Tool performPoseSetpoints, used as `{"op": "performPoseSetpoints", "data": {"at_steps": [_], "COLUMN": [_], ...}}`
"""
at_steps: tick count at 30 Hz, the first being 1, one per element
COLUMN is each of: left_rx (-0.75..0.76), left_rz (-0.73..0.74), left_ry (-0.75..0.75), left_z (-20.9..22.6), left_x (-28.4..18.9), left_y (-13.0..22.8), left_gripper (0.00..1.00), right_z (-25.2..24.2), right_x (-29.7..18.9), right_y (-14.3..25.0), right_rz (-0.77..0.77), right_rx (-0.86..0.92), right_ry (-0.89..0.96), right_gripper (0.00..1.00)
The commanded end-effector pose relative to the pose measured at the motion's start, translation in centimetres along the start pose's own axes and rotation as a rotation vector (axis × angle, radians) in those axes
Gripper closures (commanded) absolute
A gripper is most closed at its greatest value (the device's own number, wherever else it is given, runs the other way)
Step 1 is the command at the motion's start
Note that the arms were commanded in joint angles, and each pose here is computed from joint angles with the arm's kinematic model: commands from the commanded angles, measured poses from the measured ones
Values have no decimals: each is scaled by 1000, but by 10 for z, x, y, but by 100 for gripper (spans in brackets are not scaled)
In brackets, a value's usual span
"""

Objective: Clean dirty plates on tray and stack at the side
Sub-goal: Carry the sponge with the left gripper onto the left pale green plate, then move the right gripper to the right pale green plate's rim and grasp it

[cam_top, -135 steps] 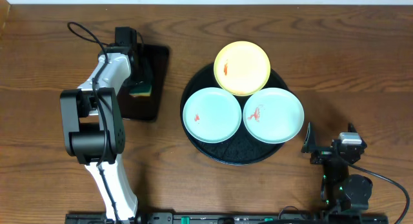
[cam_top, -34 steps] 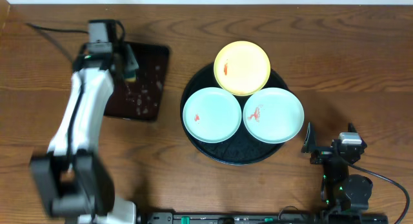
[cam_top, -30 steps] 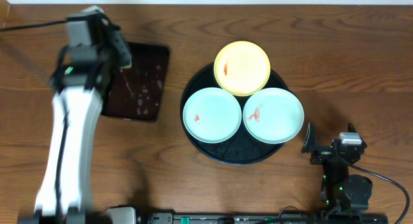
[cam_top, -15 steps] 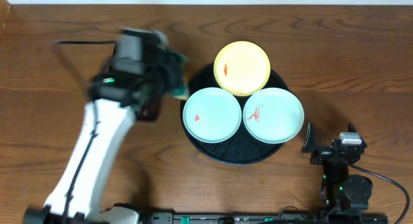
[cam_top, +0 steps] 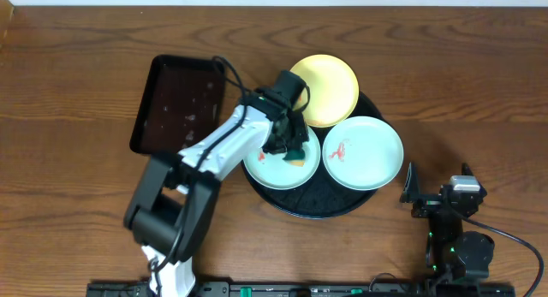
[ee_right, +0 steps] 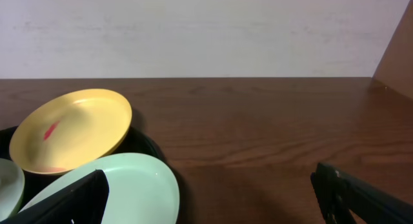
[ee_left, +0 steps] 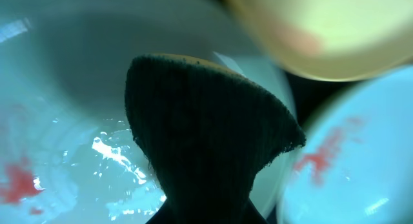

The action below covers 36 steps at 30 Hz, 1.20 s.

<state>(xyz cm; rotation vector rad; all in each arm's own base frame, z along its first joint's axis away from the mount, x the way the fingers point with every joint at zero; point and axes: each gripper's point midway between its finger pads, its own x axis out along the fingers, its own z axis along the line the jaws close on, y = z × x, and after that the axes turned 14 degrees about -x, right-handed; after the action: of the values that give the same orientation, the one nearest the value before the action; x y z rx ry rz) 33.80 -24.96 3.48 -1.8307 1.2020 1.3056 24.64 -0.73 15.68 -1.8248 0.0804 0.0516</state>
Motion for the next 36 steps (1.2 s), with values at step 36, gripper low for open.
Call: {"op": "performPoseSetpoints", "data": {"at_steps": [36], "left_rx": [-83], "left_rz": [-112], "left_ry": [-132], "left_z": [28], "left_x": [18], "left_y": [-21], "left_gripper": [85], "right_z": [28], "right_x": [-3], "right_y": [-18], "right_rz": [-77], "right_rx": [159], "right_ry": [-169], "right_gripper": [1]}}
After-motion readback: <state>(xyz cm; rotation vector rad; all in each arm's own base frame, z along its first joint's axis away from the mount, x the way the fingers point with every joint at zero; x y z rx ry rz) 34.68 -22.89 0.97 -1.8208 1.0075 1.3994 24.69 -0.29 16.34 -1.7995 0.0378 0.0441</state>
